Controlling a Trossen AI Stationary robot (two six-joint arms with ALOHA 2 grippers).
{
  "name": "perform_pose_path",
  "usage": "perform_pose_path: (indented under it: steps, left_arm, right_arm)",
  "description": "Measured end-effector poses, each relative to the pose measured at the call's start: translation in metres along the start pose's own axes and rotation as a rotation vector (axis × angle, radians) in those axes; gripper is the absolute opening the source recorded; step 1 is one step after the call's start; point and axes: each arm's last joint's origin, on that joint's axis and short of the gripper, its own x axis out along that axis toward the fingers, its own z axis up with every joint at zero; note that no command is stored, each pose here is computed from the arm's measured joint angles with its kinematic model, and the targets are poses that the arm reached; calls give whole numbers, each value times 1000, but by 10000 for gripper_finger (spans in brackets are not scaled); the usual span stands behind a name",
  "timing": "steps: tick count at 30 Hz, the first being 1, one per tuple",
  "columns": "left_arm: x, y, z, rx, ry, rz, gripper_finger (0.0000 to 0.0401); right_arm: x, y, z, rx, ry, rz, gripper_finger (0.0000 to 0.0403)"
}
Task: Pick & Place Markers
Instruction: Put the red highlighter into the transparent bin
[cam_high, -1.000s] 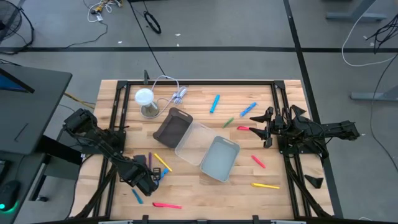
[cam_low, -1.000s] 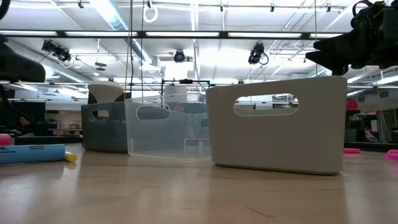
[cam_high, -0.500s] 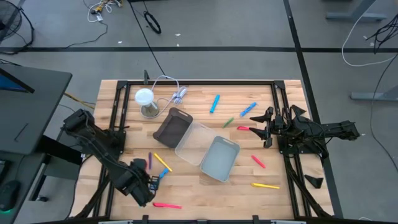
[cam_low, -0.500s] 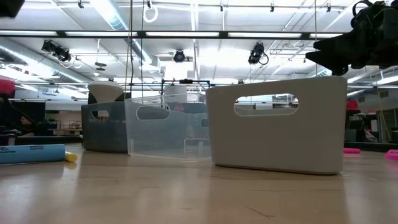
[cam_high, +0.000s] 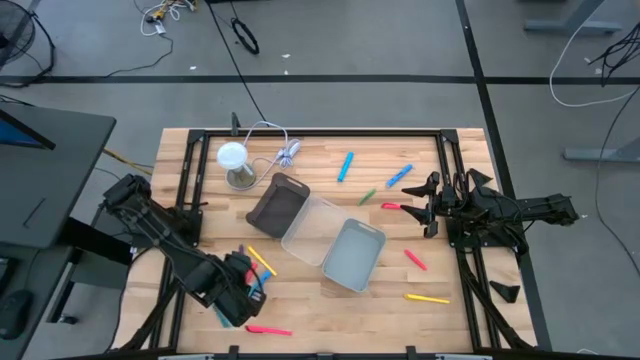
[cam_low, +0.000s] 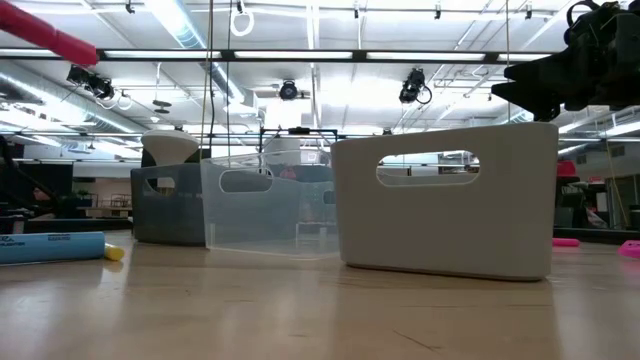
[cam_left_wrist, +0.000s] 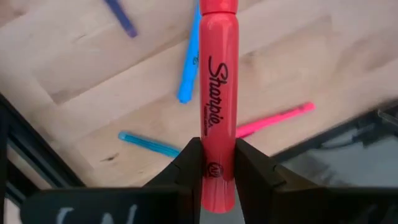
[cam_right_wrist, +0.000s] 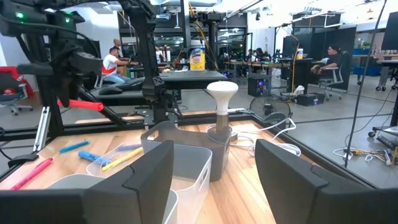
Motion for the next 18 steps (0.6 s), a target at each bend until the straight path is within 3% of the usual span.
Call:
perform_pose_path:
  steps: [18]
  left_arm:
    - [-2, -5, 14, 150, -11, -12, 72]
  right_arm:
    - [0, 0, 0, 0, 0, 0, 229]
